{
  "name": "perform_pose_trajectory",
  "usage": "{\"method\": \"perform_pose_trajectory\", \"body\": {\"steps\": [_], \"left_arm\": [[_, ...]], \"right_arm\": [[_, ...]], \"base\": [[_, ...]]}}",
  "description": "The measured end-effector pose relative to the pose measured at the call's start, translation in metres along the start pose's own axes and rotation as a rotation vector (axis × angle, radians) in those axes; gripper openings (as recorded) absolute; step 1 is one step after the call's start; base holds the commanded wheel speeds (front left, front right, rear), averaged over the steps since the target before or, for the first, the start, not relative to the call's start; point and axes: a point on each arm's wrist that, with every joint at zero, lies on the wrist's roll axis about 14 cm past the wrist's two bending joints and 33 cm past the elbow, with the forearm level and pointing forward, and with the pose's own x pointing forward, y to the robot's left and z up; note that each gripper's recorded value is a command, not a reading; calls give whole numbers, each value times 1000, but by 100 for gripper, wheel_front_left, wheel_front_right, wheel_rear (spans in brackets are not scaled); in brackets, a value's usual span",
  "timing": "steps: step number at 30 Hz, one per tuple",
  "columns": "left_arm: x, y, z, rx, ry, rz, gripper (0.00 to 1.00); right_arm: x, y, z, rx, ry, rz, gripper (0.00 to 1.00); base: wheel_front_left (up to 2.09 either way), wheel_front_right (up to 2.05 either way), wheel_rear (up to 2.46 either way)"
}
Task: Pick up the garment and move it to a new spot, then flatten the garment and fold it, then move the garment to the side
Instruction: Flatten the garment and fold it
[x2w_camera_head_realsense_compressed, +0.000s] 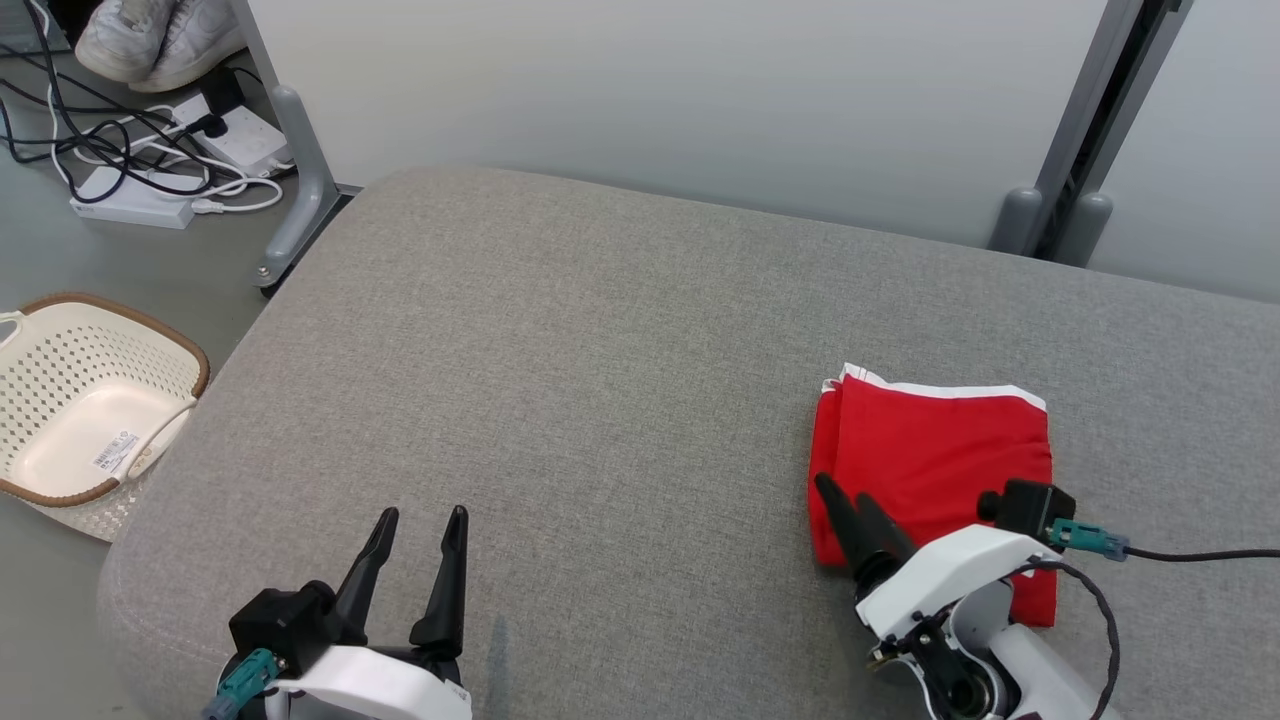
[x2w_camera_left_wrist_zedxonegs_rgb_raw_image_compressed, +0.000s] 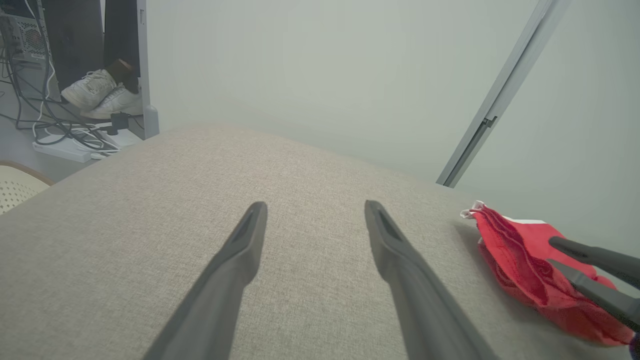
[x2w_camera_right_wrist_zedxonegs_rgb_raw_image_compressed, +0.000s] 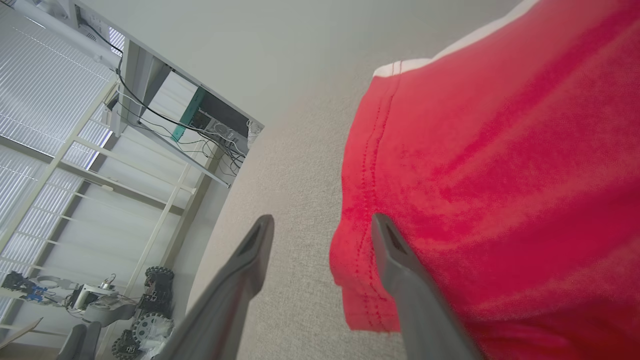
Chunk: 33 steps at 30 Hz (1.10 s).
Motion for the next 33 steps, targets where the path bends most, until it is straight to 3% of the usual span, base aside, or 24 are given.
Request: {"method": "perform_pose_trajectory", "body": {"steps": [7, 13, 17, 21, 24, 27, 29, 33], "left_arm": [[2, -2, 1, -2, -3, -6, 100], [7, -12, 0, -3, -3, -38, 100], [14, -23, 3, 0, -12, -74, 100], [22, -36, 4, 2, -15, -114, 100], [29, -48, 7, 2, -22, -148, 100], [38, -59, 12, 3, -38, -179, 100], [44, -72, 14, 8, -47, -216, 100], [50, -79, 13, 27, -45, -238, 100]], "right_arm": [[-5, 13, -23, -18, 86, 42, 100], [-7, 15, 19, -62, -52, 49, 100], [-20, 2, 66, -186, -182, 33, 100], [-43, -21, 115, -394, -298, -20, 100], [-63, -36, 145, -453, -387, -73, 100], [-90, -60, 171, -644, -425, -164, 100], [-116, -79, 184, -703, -476, -251, 100], [-144, -81, 195, -739, -578, -315, 100]], "base": [[0, 0, 0], [0, 0, 0], [0, 0, 0], [0, 0, 0], [0, 0, 0], [0, 0, 0], [0, 0, 0], [0, 0, 0]]}}
